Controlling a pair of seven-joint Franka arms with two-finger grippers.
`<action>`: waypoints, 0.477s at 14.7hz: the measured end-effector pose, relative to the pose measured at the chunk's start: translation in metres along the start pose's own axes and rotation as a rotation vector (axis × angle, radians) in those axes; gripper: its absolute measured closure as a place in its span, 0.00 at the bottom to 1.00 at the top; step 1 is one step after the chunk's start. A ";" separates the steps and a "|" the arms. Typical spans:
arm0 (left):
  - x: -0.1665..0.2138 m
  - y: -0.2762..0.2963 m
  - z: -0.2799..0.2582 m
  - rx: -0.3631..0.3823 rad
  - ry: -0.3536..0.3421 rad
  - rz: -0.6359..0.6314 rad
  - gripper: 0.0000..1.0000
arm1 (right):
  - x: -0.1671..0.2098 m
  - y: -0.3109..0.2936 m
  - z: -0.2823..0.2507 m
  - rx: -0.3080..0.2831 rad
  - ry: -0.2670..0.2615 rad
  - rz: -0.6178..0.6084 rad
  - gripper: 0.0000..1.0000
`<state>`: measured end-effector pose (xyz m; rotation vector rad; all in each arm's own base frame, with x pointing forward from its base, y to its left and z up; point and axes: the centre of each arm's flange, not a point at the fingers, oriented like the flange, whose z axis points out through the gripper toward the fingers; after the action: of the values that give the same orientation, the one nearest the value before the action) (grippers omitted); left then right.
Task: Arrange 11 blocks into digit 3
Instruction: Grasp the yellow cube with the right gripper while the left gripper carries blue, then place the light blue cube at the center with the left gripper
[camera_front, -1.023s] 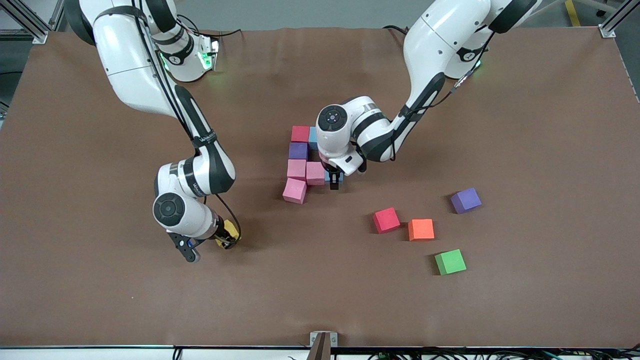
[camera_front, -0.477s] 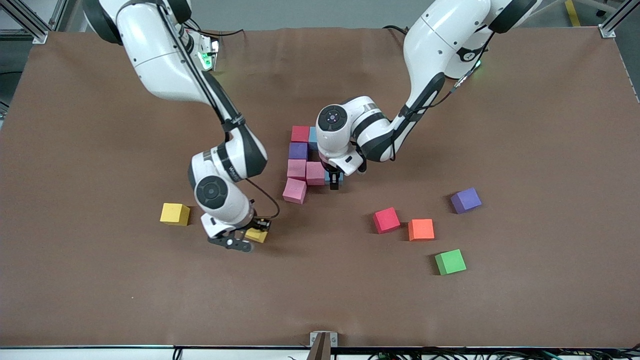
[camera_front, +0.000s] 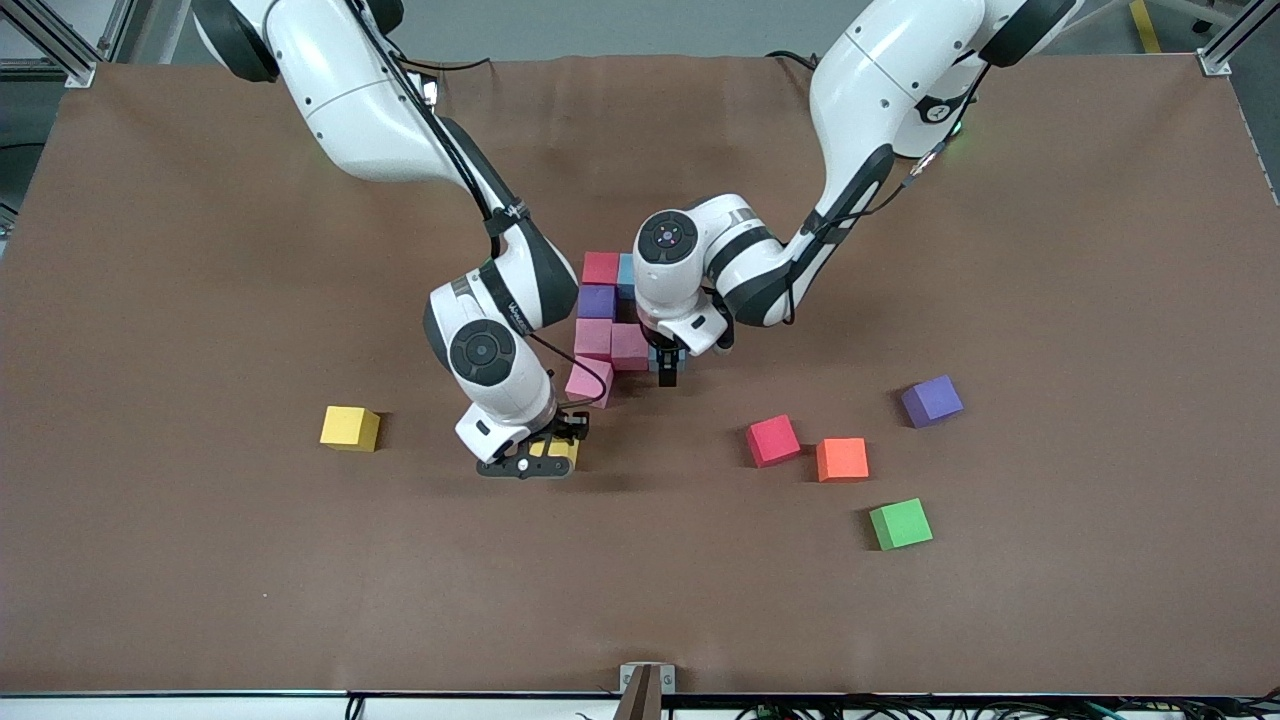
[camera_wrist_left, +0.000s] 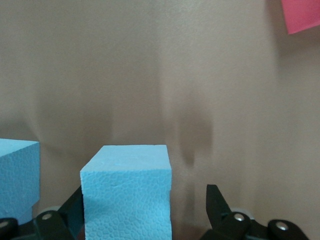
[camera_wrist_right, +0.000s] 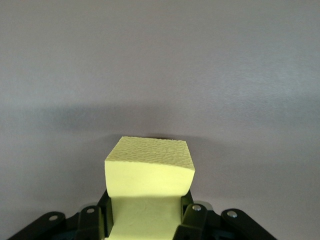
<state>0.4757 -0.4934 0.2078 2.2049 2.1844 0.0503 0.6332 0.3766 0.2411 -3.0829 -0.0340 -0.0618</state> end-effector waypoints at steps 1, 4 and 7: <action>0.001 0.002 -0.004 -0.006 -0.003 0.003 0.00 | -0.001 -0.001 0.004 -0.002 -0.004 -0.018 0.47; 0.004 0.011 -0.027 -0.034 -0.012 0.018 0.00 | -0.007 -0.012 0.013 -0.006 -0.011 -0.044 0.47; 0.017 0.025 -0.057 -0.056 0.000 0.049 0.00 | -0.010 -0.027 0.025 -0.009 -0.016 -0.045 0.47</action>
<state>0.4982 -0.4759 0.2658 2.2283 2.1011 0.1116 0.6240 0.4043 0.2175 -3.0916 -0.1048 -0.0392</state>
